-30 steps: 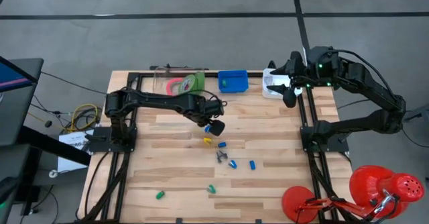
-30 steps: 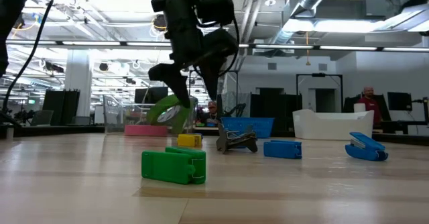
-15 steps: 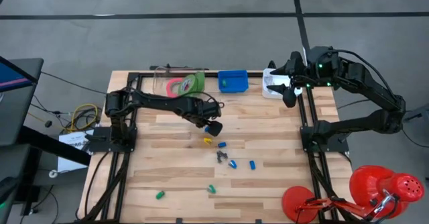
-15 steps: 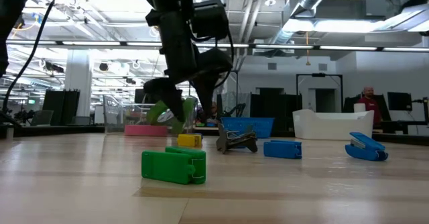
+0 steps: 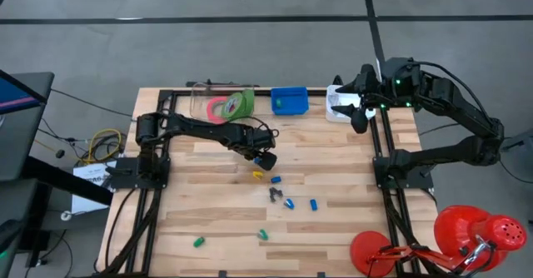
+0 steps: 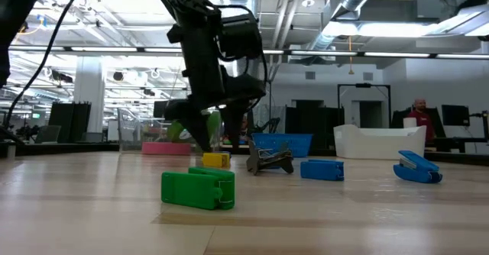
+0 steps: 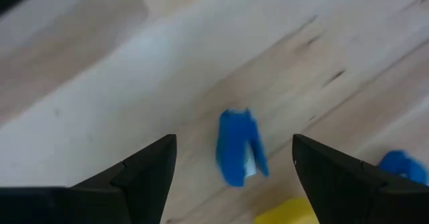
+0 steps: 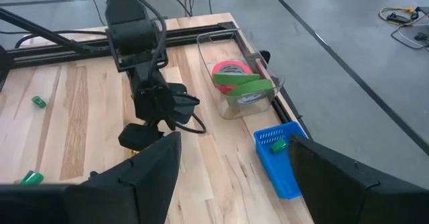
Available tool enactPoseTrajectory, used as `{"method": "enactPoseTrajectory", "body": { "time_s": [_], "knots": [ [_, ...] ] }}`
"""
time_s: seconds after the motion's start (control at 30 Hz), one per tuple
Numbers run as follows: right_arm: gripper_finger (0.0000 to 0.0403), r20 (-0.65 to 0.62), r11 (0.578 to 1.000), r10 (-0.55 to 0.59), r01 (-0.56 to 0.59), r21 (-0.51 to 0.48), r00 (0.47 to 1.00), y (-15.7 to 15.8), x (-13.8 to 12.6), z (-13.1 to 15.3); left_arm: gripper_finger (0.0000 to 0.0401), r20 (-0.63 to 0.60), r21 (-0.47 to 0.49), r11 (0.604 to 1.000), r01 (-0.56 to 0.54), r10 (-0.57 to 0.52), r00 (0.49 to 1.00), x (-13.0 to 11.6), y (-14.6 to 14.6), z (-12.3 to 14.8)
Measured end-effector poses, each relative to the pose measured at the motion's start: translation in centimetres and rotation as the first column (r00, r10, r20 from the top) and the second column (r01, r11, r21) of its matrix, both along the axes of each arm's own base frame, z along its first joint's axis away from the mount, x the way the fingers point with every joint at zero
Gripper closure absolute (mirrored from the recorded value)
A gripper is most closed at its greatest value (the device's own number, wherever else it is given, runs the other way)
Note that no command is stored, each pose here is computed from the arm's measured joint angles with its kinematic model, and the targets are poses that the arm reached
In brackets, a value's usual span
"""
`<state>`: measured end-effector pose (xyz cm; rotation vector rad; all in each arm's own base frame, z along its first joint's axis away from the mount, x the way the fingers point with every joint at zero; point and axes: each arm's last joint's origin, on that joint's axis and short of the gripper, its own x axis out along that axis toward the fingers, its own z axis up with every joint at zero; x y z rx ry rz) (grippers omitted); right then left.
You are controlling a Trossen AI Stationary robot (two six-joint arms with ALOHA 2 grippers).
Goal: Pick and place Stapler, Stapler remover, tape
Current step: Put the blue stapler into the blue bin
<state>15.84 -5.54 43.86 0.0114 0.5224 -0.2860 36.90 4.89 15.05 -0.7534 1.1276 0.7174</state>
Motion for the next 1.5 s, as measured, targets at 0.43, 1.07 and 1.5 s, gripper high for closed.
{"method": "enactPoseTrajectory", "body": {
  "time_s": [0.43, 1.07, 1.5],
  "knots": [
    [0.0138, 0.0, 1.0, -0.001, 0.001, 0.0, 1.0, -0.01, -0.01, 0.0, 0.0135, -0.013, -0.032, 0.999, -0.003, 0.003, 1.0, 0.23, -0.32, -0.89],
    [0.0138, -0.001, 1.0, -0.001, 0.001, 0.0, 1.0, -0.02, -0.01, -0.01, 0.0282, -0.01, -0.042, 0.999, 0.004, -0.004, 1.0, 0.25, -0.38, -0.87],
    [0.0138, -0.001, 1.0, -0.001, 0.001, -0.001, 1.0, -0.02, -0.01, -0.01, 0.0299, 0.011, -0.045, 0.999, 0.005, -0.005, 1.0, 0.42, -0.37, -0.76]
  ]
}}
